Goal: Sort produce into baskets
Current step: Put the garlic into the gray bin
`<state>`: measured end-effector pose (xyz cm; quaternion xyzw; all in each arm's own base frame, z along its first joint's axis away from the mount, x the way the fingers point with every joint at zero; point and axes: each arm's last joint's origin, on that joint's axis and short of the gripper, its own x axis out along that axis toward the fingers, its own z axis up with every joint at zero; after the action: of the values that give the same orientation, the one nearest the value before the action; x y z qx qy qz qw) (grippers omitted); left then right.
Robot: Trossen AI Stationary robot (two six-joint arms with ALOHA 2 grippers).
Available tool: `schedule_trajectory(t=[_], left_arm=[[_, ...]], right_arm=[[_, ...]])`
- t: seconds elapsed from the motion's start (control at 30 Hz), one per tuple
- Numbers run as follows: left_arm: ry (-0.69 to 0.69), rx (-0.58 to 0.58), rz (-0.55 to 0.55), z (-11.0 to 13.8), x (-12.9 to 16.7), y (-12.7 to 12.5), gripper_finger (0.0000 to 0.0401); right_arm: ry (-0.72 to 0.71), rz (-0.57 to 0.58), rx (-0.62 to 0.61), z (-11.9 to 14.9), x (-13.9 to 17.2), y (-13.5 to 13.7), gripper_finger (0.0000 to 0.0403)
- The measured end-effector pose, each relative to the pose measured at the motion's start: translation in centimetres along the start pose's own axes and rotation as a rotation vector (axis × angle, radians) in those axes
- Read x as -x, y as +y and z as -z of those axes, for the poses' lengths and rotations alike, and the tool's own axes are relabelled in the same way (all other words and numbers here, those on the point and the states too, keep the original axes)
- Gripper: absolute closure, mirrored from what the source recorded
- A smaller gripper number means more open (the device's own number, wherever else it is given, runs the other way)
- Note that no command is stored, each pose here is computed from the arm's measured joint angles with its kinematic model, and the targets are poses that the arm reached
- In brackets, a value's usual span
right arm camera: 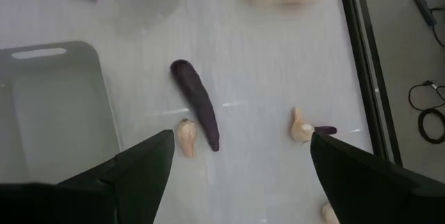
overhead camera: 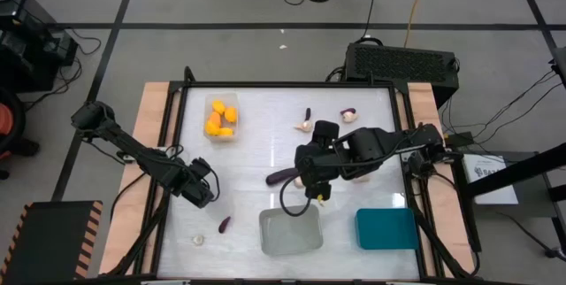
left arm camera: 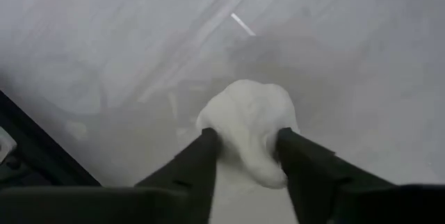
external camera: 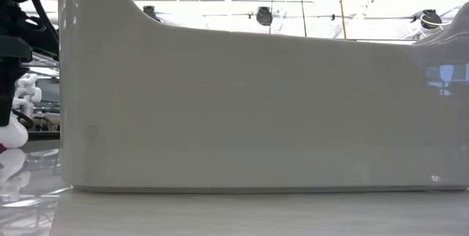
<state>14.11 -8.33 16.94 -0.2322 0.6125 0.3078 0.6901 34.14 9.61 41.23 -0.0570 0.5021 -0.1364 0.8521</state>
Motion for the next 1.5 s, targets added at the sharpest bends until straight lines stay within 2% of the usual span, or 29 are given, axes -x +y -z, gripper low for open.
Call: schedule_trajectory(t=[0.1,0.2,0.4,0.53,0.63,0.77,0.9,1.0,1.2,1.33,1.5], left_arm=[[0.000,0.001,0.002,0.0,0.0,0.0,0.0310],[-0.001,0.003,0.014,-0.1,0.4,-0.2,0.0343],[-0.023,0.018,0.100,-0.6,2.1,-0.8,0.0344],[-0.094,0.037,0.178,-1.2,4.1,-1.7,0.0340],[-0.198,0.076,0.292,-2.1,5.6,-3.0,0.0339],[-0.337,0.057,0.544,-3.8,7.1,-5.2,0.0339],[-0.517,0.006,0.762,-6.0,8.8,-6.9,0.0338],[-0.602,-0.017,0.837,-7.5,9.3,-7.4,0.0338],[-0.547,-0.037,0.938,-9.8,8.1,-8.8,0.0338],[-0.476,-0.068,0.959,-11.3,7.7,-10.5,0.0338],[-0.421,-0.108,1.006,-13.2,8.2,-13.3,0.0338]], right_arm=[[0.000,0.001,0.010,0.0,0.0,0.0,0.0074],[0.001,0.000,0.015,0.0,0.0,0.0,0.0074],[0.002,0.001,0.037,0.0,-0.1,0.0,0.0074],[-0.014,0.023,0.047,0.1,0.3,-0.1,0.0074],[-0.040,0.016,0.066,0.4,1.4,-0.3,0.0074],[-0.066,0.006,0.049,1.7,3.2,-1.0,0.0074],[-0.086,0.016,-0.033,3.9,5.2,-2.4,0.0074],[-0.094,0.049,-0.117,6.4,6.2,-3.5,0.0074],[-0.080,0.094,-0.322,12.6,5.8,-5.0,0.0074],[-0.124,-0.003,-0.449,15.9,4.6,-4.7,0.0074],[-0.223,-0.193,-0.482,18.1,3.3,-3.1,0.0074]])
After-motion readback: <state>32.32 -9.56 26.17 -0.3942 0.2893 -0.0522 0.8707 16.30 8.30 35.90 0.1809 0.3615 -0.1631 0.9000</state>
